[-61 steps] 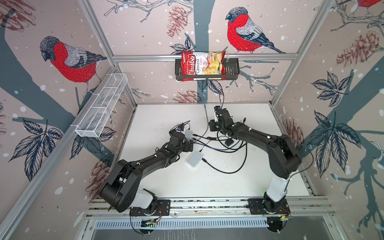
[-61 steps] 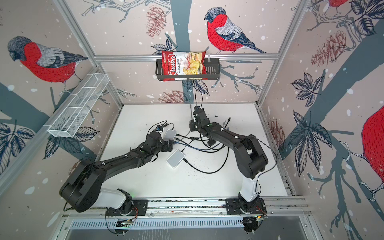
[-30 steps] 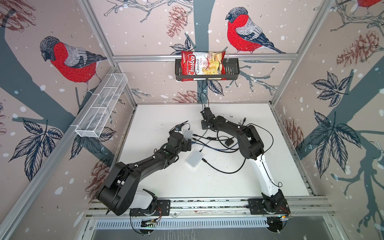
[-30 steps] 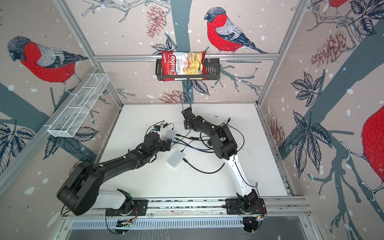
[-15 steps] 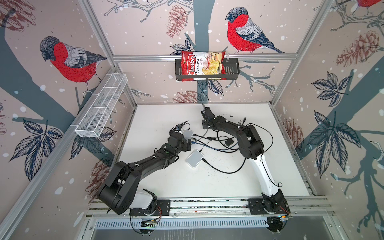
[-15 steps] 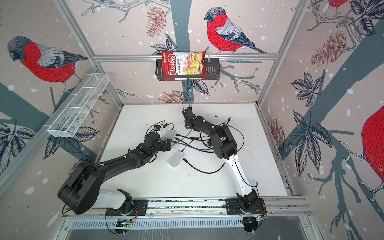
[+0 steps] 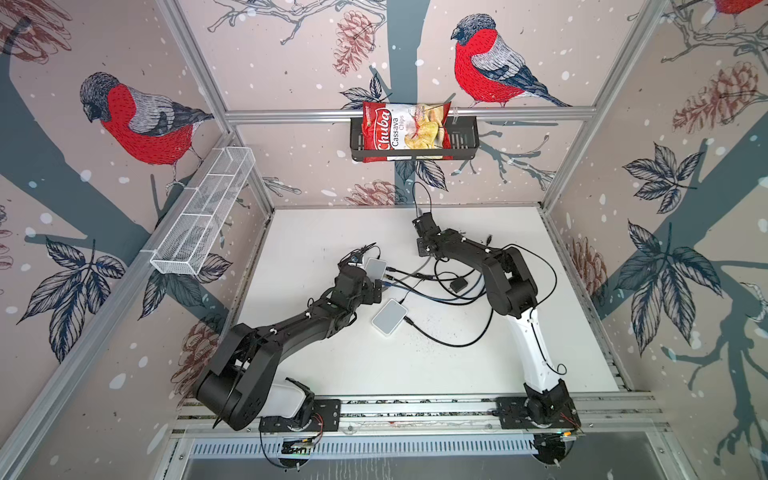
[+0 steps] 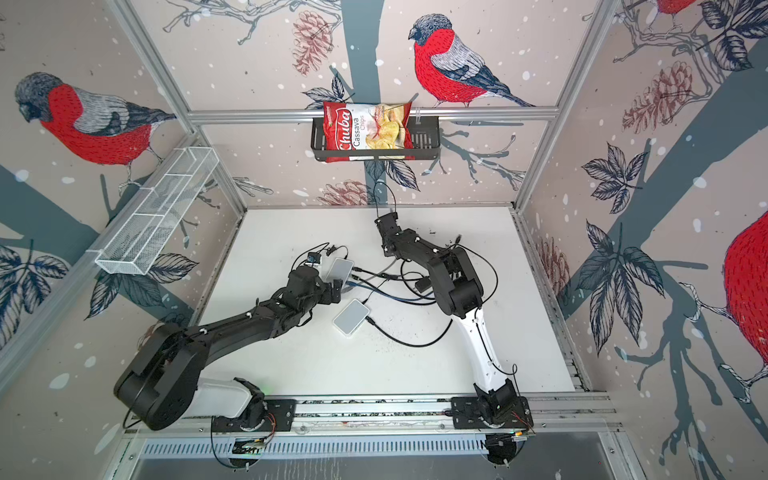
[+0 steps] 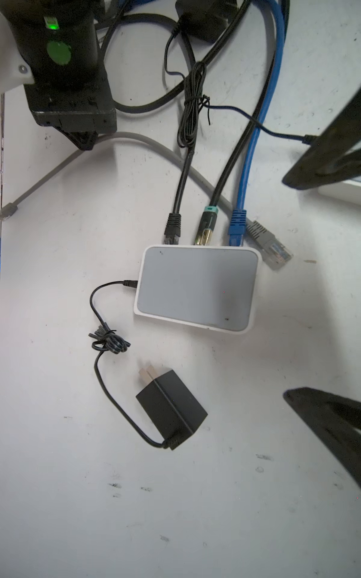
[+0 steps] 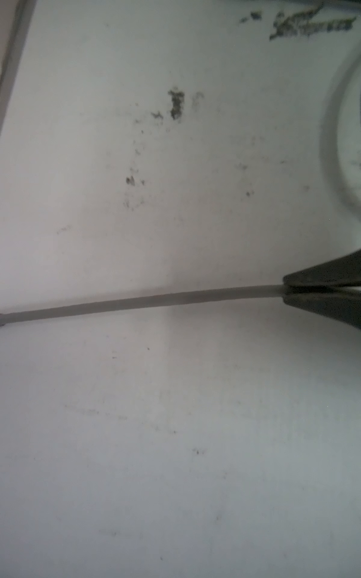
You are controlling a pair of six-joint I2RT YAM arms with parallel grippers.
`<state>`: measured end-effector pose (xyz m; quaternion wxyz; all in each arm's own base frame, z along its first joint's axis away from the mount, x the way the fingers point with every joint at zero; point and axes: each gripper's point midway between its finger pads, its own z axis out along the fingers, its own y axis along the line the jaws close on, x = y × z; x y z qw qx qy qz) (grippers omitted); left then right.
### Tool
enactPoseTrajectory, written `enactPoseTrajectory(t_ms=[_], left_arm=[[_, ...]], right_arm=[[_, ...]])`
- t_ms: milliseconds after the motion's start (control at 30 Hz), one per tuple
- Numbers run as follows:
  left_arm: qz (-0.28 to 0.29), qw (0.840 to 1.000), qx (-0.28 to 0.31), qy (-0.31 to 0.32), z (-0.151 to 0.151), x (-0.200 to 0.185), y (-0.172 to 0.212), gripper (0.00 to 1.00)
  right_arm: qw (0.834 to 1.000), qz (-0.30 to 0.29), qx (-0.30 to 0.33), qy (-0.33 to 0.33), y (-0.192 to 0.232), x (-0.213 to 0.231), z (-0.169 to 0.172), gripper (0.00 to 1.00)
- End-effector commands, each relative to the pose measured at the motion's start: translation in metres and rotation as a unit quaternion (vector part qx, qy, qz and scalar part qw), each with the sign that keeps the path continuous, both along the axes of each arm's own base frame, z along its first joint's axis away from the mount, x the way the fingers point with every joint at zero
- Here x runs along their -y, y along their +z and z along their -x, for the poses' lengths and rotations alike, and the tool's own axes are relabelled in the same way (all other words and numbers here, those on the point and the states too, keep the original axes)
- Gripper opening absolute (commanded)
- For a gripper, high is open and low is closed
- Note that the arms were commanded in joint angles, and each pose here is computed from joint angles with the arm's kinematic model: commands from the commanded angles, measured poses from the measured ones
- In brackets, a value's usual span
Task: Insert the plug into the switch port
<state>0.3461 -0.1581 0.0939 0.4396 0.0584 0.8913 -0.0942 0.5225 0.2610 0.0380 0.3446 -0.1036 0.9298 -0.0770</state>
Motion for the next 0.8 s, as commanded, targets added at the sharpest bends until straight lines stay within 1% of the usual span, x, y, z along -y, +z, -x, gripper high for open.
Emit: enactPoseTrajectory(t_ms=[0,167,300,400,533,767], left_arm=[[0.000,1.000,0.009,0.008,-0.002,-0.003,0.004,0.98],[0.000,1.000,0.010,0.009,-0.003,-0.004,0.004,0.97],[0.000,1.000,0.010,0.008,-0.003,-0.003,0.003,0.98],[-0.001,1.000,0.008,0.009,-0.004,-0.004,0.001,0.98],[0.000,1.000,0.005,0.010,-0.004,-0.004,-0.002,0.97],[-0.001,1.000,0.005,0.011,-0.005,-0.005,-0.002,0.98]], right_arm=[[0.997,0.060,0.039,-0.018,0.024,0.020,-0.005,0.01],[0.994,0.079,0.080,-0.019,0.056,0.028,-0.005,0.00],[0.991,0.075,0.109,0.006,0.085,0.022,-0.001,0.01],[0.987,0.088,0.131,0.015,0.102,0.018,0.002,0.01],[0.983,0.096,0.154,0.009,0.122,0.019,0.001,0.00],[0.979,0.082,0.189,0.012,0.162,0.016,-0.001,0.00]])
